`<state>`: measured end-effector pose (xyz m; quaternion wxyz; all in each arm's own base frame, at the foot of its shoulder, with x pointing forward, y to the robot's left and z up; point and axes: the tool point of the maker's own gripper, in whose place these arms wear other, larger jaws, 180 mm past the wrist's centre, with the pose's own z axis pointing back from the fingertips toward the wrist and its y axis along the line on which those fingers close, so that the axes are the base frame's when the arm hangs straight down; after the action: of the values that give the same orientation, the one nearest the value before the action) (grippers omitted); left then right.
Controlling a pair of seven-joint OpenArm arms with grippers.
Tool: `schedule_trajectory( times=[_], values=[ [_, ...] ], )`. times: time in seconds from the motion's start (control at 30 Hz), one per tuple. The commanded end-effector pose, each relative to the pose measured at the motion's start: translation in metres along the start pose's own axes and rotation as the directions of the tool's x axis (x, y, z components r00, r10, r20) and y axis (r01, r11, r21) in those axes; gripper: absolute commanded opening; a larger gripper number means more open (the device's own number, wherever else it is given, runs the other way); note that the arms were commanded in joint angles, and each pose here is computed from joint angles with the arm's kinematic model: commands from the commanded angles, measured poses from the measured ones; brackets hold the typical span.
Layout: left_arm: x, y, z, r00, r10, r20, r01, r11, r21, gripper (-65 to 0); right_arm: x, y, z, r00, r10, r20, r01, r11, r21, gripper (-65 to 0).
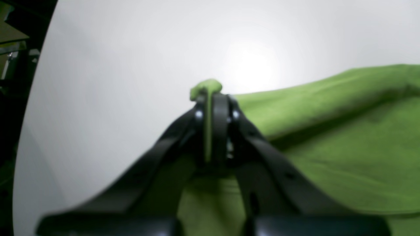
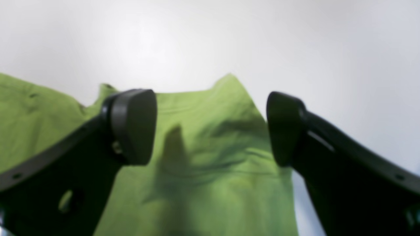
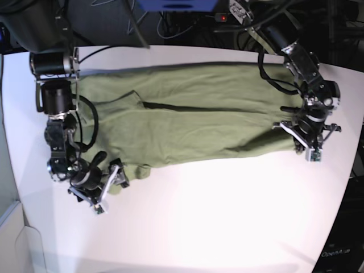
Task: Fold the T-shirt properly
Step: 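Lift the hem edge with both grippers and pull it toward the arms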
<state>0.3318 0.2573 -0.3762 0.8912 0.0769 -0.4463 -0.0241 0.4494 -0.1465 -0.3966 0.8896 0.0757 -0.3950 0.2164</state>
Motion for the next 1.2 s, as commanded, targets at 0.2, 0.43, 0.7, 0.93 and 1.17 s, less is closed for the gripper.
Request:
schedule_trajectory(
  times=[0.2, 0.43, 0.7, 0.93, 1.17],
  values=[
    [0.019, 0.004, 0.001, 0.998, 0.003, 0.061, -0.004, 1.000, 0.012, -63.3, 0.031, -0.017, 0.002, 0.995, -0.001, 0.102, 0.002, 1.000, -0.014, -13.9],
    [0.019, 0.004, 0.001, 0.998, 0.003, 0.061, -0.004, 1.000, 0.012, -63.3, 0.027, -0.015, 0.002, 0.995, -0.004, 0.099, 0.005, 1.000, -0.012, -14.4],
    [0.019, 0.004, 0.001, 0.998, 0.006, 0.063, -0.006, 1.000, 0.010, -63.3, 0.012, -0.013, -0.003, 0.997, -0.026, 0.066, 0.026, 1.000, -0.002, -14.5],
    [0.019, 0.004, 0.001, 0.998, 0.006, 0.063, -0.006, 1.000, 0.010, -63.3, -0.003, -0.007, -0.012, 0.996, -0.049, 0.068, 0.047, 0.999, 0.022, -28.1],
    [0.019, 0.004, 0.001, 0.998, 0.006, 0.063, -0.006, 1.000, 0.010, -63.3, -0.002, -0.002, -0.013, 0.997, -0.030, 0.065, 0.028, 0.999, 0.030, -64.3]
  ],
)
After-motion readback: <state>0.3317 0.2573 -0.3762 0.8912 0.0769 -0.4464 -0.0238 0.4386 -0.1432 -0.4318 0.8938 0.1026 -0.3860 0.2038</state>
